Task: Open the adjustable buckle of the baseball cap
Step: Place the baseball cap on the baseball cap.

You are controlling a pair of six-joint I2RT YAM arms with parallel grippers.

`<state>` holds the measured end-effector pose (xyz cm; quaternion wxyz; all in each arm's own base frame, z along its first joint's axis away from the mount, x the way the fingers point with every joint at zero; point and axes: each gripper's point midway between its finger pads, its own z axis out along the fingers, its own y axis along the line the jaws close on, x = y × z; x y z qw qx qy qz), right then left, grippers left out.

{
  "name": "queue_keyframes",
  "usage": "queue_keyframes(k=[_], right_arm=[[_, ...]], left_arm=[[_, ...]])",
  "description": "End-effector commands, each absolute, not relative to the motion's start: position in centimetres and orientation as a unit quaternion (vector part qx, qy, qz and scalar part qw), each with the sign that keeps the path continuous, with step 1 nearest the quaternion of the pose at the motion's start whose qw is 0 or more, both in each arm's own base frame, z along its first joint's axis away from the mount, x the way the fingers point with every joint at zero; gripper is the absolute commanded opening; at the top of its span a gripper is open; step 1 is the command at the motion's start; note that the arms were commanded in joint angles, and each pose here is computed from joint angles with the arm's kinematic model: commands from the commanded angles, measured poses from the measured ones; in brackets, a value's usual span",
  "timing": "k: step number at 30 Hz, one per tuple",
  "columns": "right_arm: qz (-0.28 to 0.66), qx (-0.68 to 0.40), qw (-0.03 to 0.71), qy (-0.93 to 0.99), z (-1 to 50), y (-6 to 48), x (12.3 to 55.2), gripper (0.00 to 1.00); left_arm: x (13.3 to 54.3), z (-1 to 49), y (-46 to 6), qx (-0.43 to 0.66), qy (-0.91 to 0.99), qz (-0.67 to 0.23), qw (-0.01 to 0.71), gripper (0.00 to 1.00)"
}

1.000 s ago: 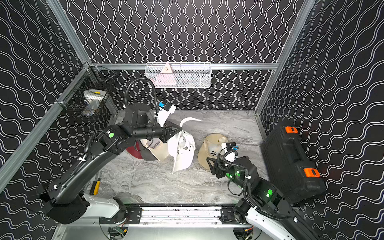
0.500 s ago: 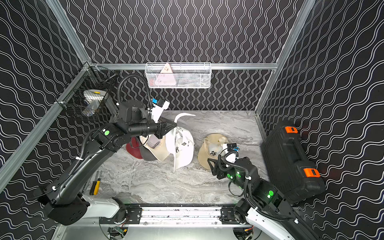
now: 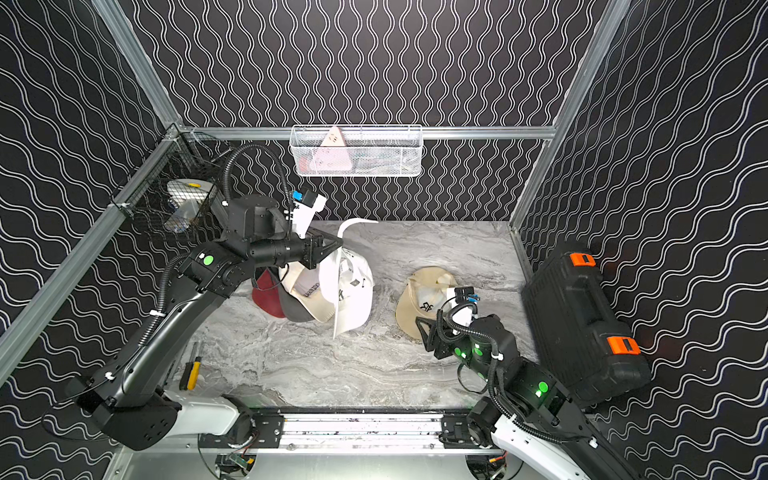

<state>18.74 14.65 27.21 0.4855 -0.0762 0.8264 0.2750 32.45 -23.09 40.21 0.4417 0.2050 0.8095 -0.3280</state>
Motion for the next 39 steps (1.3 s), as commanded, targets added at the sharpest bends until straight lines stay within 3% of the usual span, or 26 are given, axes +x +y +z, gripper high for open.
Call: queue_keyframes(k=[1,22,39], right_arm=[[0.27,-0.071,0.491,0.825,27.3,14.4,18.9,0.67],[0.264,-0.071,0.492,0.827,27.2,14.2,18.9,0.67],[0.259,-0.073,0.493,0.828,27.3,14.1,19.0,0.68]], left_arm=[[33.4,41.0,-22.7,0.195,0.799,-0.339,0.456,0.0],[39.1,38.8,-13.6,0.05,0.806,-0.365,0.463,0.0],[41.9,33.6,-4.0,-0.116,0.814,-0.347,0.451,0.0]])
